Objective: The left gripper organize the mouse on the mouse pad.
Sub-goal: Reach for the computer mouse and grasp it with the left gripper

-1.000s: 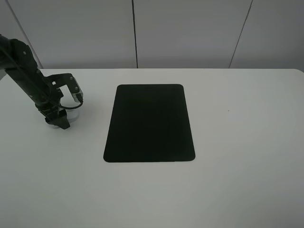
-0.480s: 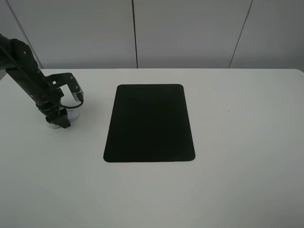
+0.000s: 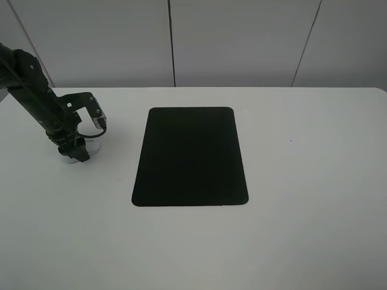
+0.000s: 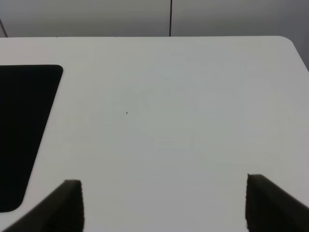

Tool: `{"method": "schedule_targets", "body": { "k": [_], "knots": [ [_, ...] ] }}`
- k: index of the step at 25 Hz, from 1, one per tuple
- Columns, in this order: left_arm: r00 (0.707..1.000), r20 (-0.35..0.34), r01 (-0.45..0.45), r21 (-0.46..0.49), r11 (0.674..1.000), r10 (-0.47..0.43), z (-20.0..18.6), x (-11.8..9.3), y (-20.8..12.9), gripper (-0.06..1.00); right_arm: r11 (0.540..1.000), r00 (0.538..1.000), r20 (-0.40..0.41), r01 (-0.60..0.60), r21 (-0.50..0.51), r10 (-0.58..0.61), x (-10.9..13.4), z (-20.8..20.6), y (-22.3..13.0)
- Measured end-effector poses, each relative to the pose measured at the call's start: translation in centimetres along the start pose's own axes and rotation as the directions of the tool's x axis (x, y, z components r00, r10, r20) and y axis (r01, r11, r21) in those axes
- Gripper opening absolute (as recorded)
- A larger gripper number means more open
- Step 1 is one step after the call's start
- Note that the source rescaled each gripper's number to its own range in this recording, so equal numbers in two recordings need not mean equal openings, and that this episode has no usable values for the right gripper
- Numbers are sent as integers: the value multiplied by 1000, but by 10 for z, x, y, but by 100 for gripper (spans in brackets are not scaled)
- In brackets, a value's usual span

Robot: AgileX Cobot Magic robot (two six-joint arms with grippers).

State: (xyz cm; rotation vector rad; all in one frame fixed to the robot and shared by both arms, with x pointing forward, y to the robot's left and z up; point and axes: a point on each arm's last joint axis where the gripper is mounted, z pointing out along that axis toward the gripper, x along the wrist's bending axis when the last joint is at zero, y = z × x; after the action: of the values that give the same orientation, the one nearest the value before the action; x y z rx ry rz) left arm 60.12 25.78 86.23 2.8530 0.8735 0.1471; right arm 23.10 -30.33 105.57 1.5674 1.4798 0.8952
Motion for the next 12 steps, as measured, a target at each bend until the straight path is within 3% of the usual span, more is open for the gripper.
{"method": "schedule_targets", "body": {
  "k": [12],
  "knots": [
    [1000, -10, 0, -6, 1000, 0, 0, 1, 1, 0, 1000, 1000, 0, 0, 0, 0, 0, 0, 0]
  ]
}}
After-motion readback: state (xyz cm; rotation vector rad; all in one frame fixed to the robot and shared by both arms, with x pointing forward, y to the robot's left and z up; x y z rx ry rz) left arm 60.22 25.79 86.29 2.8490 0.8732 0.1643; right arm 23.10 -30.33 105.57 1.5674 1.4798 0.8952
